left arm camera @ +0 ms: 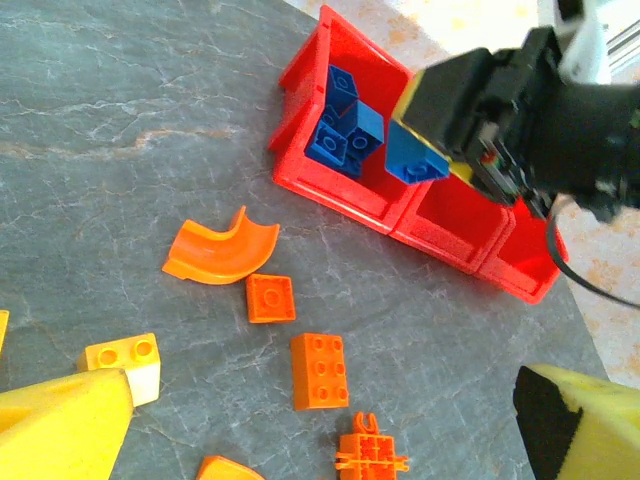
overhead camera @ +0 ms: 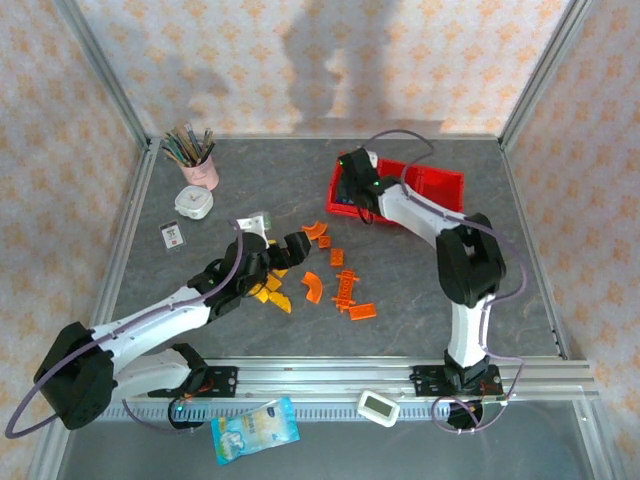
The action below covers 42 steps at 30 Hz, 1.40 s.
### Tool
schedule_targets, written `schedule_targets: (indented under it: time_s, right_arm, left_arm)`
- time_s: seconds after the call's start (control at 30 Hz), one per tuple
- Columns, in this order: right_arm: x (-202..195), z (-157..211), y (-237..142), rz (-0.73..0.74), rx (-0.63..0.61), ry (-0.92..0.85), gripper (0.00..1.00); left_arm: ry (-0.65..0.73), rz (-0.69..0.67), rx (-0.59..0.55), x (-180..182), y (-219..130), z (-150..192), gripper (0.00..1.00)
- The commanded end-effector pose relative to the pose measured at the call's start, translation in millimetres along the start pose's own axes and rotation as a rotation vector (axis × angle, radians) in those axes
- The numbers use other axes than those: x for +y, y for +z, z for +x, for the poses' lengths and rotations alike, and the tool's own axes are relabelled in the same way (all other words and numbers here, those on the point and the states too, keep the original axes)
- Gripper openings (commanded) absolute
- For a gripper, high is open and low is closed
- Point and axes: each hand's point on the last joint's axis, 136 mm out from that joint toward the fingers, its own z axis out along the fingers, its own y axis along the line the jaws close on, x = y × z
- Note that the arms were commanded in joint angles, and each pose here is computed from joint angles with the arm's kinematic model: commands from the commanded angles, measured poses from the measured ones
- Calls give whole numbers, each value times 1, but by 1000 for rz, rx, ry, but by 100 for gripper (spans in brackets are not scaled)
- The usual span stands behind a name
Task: Sort the legos into containers by color
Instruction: Place the lego in the container, then pick up the lego from the bottom-center of the table.
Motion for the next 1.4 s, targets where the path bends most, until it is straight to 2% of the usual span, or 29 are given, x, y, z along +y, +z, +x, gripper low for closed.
schedule_targets:
  time_s: [0.0, 0.13, 0.27, 0.43, 0.67, 0.83, 1.07, 1.37]
  right_arm:
    - [-5, -14, 21, 45, 5, -49, 27]
    - [-9, -26, 47, 83, -3, -61, 28]
    - [-3, -40, 56, 48, -5, -55, 46]
    - [8, -57, 27, -13, -50, -49, 54]
    - [7, -53, -29, -67, -96, -42, 60]
    - [4, -23, -57, -82, -78, -74, 63]
    - [-2, 37, -81, -80, -13, -134, 68]
    - [-36, 111, -95, -25, 97, -160, 74]
  left_arm:
    - [6, 45, -6, -12, 6, -11, 99]
    - [2, 43, 2, -12, 12, -11, 99]
    - [4, 46, 0, -13, 14, -14, 99]
    - [14, 39, 2, -15, 13, -18, 99]
    - [3, 73, 5, -21, 7, -18, 99]
    - [1, 73, 16, -18, 0, -14, 99]
    - [-21, 83, 41, -11, -12, -1, 99]
    - [-56, 93, 71, -4, -23, 24, 99]
